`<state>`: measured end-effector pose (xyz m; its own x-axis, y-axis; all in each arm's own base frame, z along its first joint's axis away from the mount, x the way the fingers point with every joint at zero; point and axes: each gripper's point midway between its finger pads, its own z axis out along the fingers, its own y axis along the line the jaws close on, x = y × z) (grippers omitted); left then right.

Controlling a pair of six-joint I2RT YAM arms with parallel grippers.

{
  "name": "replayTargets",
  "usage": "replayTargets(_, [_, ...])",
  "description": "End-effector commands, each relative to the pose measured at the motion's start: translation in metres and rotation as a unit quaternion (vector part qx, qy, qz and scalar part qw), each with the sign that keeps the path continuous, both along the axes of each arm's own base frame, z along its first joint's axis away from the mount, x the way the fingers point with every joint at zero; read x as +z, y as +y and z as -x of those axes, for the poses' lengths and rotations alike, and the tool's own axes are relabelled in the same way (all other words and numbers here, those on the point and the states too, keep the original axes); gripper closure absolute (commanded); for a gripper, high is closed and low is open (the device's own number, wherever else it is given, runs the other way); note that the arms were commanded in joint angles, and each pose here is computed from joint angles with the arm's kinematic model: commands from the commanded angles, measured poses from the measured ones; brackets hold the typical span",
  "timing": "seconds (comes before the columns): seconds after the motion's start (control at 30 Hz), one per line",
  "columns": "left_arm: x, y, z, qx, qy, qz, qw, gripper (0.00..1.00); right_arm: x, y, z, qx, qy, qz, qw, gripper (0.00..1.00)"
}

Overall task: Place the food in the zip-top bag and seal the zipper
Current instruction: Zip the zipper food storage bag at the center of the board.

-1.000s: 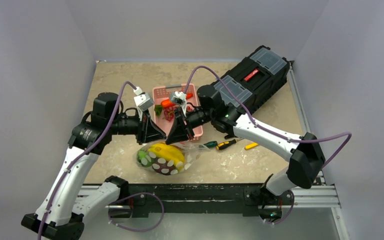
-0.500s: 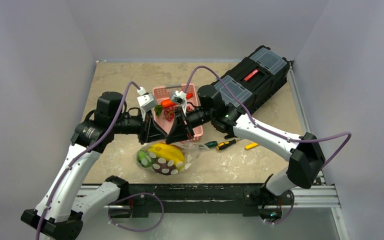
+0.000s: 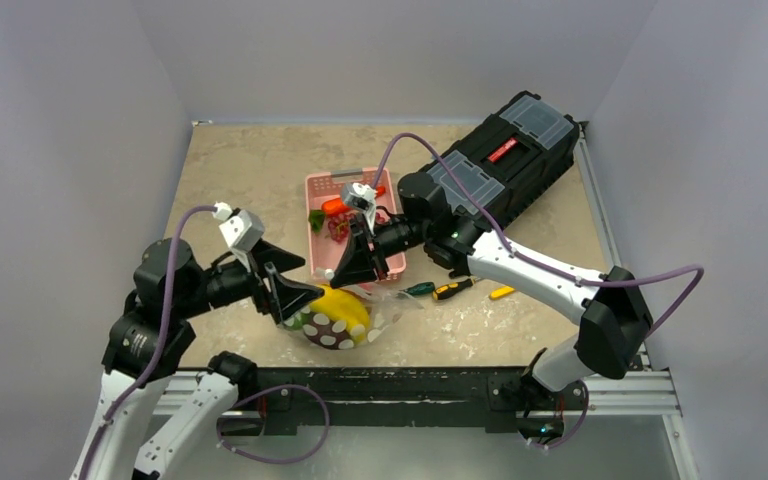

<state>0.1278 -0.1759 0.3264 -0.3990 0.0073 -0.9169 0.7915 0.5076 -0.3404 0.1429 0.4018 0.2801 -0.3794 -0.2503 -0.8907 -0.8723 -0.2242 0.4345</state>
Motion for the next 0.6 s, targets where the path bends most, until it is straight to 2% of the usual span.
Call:
replayTargets(0.0, [0.005,-0.001,-0.013,0.035,0.006,0.052,0.998,0.24,0.025,-0.003,0.008,0.016,-0.040,-0.041,0.998,1.00])
replayTargets(0.17, [-0.004,-0.010,-0.015,0.008,0.032,0.054,0.998,0.43,0.026,-0.003,0.008,0.016,-0.039,-0.041,0.998,1.00])
replayTargets(0.4, [-0.004,-0.015,-0.018,-0.003,0.035,0.071,0.997,0.76,0.029,-0.004,0.009,0.015,-0.041,-0.043,0.998,1.00])
replayTargets(0.57, [-0.009,-0.015,-0.019,-0.002,0.042,0.072,0.996,0.84,0.029,-0.004,0.009,0.017,-0.040,-0.043,0.998,1.00])
